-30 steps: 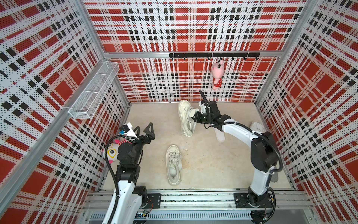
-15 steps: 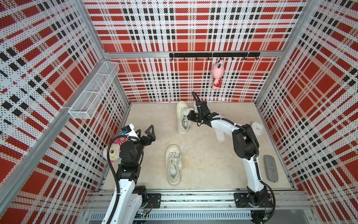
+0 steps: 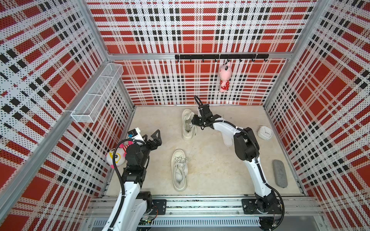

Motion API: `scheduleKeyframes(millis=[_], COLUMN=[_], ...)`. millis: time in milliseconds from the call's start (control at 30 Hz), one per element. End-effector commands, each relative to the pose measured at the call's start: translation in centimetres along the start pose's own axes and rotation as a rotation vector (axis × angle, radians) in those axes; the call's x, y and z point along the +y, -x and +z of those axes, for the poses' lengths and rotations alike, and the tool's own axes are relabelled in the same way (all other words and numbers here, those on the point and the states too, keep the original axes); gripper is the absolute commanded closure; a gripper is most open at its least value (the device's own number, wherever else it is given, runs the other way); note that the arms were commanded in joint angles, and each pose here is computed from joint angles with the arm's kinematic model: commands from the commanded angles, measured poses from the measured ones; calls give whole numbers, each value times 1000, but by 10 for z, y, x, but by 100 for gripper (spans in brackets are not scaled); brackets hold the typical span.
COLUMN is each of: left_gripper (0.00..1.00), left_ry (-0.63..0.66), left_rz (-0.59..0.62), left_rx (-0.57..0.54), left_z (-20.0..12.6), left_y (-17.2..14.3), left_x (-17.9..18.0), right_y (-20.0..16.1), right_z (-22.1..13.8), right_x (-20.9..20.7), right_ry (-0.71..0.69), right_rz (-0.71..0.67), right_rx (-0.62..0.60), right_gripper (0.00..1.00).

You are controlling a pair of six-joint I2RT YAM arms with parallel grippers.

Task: Remove the insole from the shoe
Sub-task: Place the shoe at the center of the board.

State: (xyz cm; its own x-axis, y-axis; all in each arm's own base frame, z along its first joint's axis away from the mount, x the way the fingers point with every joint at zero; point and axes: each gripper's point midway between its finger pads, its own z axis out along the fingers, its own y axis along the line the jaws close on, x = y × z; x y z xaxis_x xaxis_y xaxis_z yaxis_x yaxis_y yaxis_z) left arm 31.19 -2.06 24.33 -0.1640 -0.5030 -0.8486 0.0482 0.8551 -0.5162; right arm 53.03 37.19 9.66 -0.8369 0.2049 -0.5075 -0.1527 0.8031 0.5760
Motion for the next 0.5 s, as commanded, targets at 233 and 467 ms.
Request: scheduleKeyframes(millis=[233,467], left_gripper=[2,2], left_ry=[-26,-16], left_rz=[0,-11], left_rx=[31,213], left_z=[-1,-2], left_y=[-6,-51], left_x=[-3,-13], right_y=[7,21], right_z=[-10,-83], right_x=[18,34], right_ry=[14,26], right_rz=[-63,-119], right_rx=[-11,-130], right_gripper=[70,51])
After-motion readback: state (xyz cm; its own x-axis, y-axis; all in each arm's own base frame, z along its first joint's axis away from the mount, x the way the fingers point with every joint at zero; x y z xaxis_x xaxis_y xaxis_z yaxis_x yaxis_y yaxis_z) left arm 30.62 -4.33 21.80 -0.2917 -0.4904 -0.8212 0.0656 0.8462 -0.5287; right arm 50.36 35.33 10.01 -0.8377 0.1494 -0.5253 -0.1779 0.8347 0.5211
